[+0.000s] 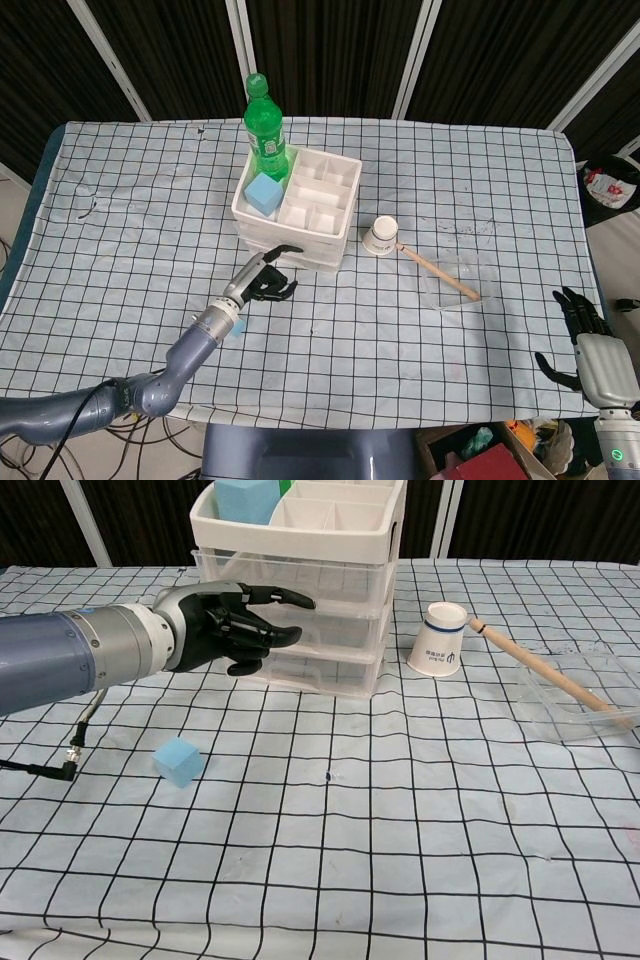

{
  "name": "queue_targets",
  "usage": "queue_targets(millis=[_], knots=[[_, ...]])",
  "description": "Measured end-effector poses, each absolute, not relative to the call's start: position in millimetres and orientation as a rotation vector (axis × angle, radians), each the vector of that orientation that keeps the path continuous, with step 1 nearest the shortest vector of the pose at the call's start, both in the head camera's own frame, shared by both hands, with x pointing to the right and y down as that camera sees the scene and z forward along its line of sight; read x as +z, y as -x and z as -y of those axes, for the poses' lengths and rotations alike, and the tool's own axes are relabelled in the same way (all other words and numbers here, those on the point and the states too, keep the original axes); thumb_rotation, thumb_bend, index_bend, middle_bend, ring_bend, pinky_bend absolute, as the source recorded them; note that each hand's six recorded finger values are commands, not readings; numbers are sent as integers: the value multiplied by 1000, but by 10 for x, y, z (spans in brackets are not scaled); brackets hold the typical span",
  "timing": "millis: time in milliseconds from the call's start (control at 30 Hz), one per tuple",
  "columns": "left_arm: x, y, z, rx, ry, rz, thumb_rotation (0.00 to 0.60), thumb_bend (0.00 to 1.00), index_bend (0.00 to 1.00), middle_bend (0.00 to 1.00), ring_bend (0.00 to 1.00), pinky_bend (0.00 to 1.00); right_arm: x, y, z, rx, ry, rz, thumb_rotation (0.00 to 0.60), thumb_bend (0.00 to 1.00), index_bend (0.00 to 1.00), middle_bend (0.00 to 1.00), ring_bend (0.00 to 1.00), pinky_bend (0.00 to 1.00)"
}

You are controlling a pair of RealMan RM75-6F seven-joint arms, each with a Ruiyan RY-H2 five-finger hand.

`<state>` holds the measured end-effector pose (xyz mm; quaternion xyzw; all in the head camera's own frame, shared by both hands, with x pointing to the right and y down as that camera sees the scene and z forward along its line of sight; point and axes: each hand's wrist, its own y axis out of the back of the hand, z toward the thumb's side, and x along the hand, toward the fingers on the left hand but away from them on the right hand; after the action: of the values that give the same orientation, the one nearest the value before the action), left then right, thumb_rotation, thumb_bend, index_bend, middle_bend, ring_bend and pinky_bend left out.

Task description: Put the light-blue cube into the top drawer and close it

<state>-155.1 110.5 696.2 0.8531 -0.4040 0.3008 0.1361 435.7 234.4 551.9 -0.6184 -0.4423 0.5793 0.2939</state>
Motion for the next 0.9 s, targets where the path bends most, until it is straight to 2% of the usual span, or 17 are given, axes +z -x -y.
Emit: queue_targets(millis=[400,600,900], knots=[[6893,1605,-1209,855,-2478,1147,600,444,229,994,935,877,5516,-4354,-2345,1541,1644,1177,600,248,36,0,0,176],[6834,1674,-1255,852,-2504,1154,600,444,125,994,935,877,5516,-4356,-2345,1541,1645,1178,600,249,36,0,0,176],[6767,1860,-1373,911,-2573,1132,600,441,100,994,935,877,5512,-4354,-2344,1538,1645,1182,600,249,36,0,0,176]])
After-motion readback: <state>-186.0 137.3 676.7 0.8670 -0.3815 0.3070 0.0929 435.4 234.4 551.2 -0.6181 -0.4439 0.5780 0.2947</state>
